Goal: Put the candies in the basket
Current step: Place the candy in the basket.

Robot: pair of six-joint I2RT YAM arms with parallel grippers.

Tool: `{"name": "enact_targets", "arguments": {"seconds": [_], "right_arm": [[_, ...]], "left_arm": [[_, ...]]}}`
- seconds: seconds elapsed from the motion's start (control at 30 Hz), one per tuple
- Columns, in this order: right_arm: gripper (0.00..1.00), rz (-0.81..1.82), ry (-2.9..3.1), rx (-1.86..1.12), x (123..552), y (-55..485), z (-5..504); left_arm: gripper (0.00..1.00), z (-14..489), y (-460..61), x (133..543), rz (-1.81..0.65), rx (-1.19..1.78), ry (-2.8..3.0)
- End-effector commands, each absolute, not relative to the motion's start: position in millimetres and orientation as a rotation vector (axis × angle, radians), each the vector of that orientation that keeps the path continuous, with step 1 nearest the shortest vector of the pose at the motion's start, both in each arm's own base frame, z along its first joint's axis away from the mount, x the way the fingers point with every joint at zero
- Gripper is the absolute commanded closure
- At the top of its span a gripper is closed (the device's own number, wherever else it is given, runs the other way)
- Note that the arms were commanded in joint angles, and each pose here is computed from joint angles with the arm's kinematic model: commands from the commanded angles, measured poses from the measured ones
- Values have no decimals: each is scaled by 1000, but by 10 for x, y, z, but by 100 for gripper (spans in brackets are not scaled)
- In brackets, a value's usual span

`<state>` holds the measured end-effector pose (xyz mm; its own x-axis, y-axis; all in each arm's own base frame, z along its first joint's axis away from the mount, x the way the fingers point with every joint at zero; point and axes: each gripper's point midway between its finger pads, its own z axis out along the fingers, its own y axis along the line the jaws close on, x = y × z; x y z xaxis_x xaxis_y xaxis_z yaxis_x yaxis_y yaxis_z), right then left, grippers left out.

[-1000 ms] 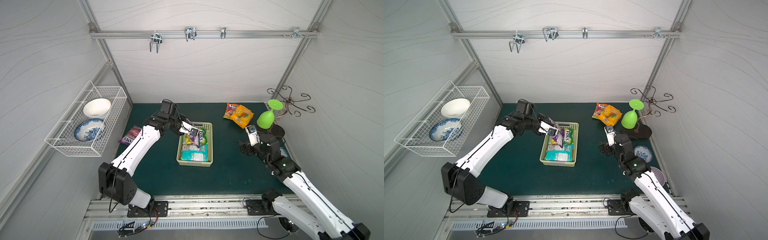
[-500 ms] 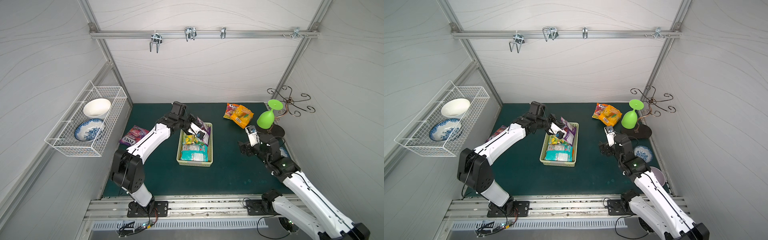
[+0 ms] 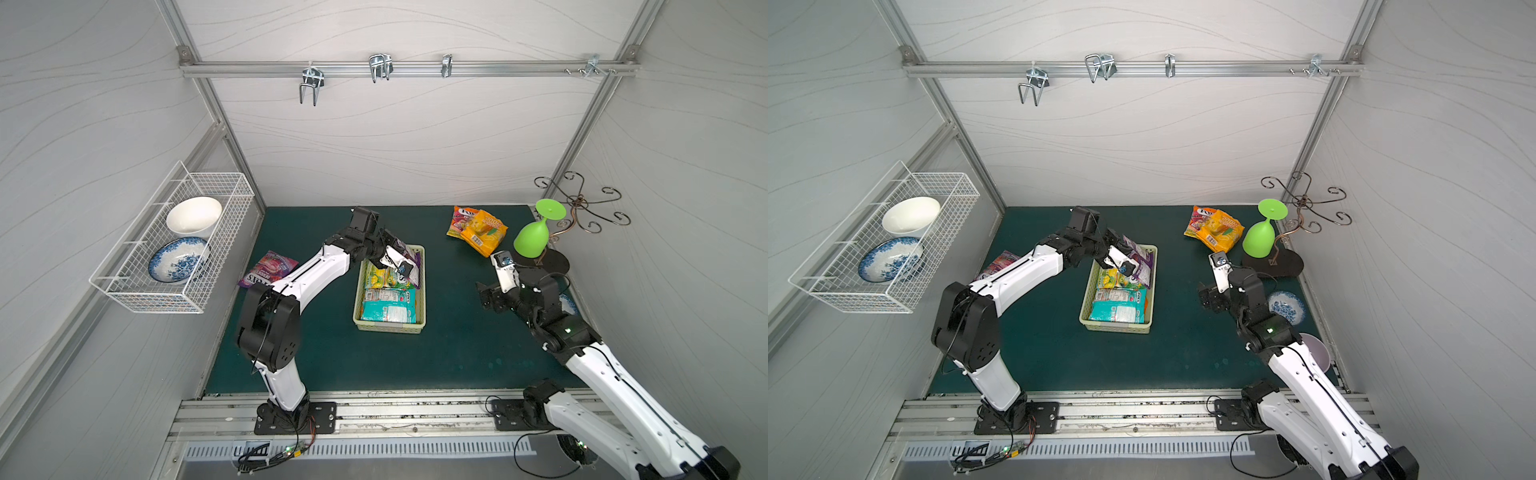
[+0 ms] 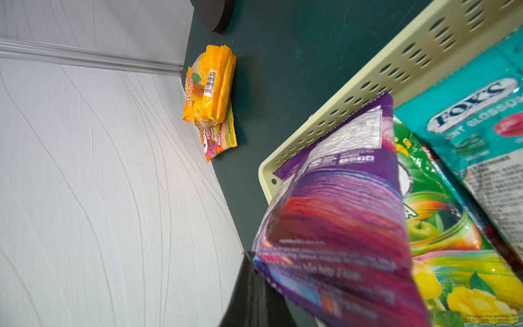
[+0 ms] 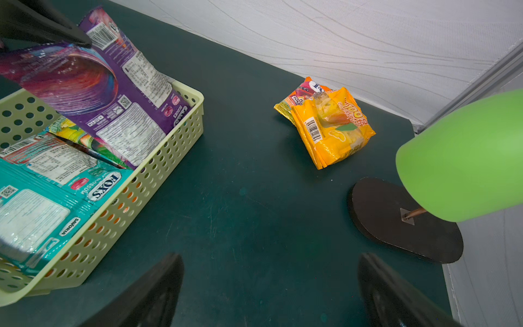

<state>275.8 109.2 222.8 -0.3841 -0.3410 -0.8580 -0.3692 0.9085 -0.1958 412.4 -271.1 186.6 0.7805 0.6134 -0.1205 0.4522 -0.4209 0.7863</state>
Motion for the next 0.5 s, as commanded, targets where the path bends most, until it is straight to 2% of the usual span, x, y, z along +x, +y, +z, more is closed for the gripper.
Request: {"name": "enact_targets", "arguments": {"seconds": [0.0, 0.47], "right_arm": [[1, 46, 1964, -505, 2773, 1102, 2301], [1, 53, 1969, -511, 2781, 1121, 2279]], "left_arm": [[100, 2091, -2719, 4404, 362, 2011, 740], [98, 2037, -2315, 4461, 370, 1993, 783]]}}
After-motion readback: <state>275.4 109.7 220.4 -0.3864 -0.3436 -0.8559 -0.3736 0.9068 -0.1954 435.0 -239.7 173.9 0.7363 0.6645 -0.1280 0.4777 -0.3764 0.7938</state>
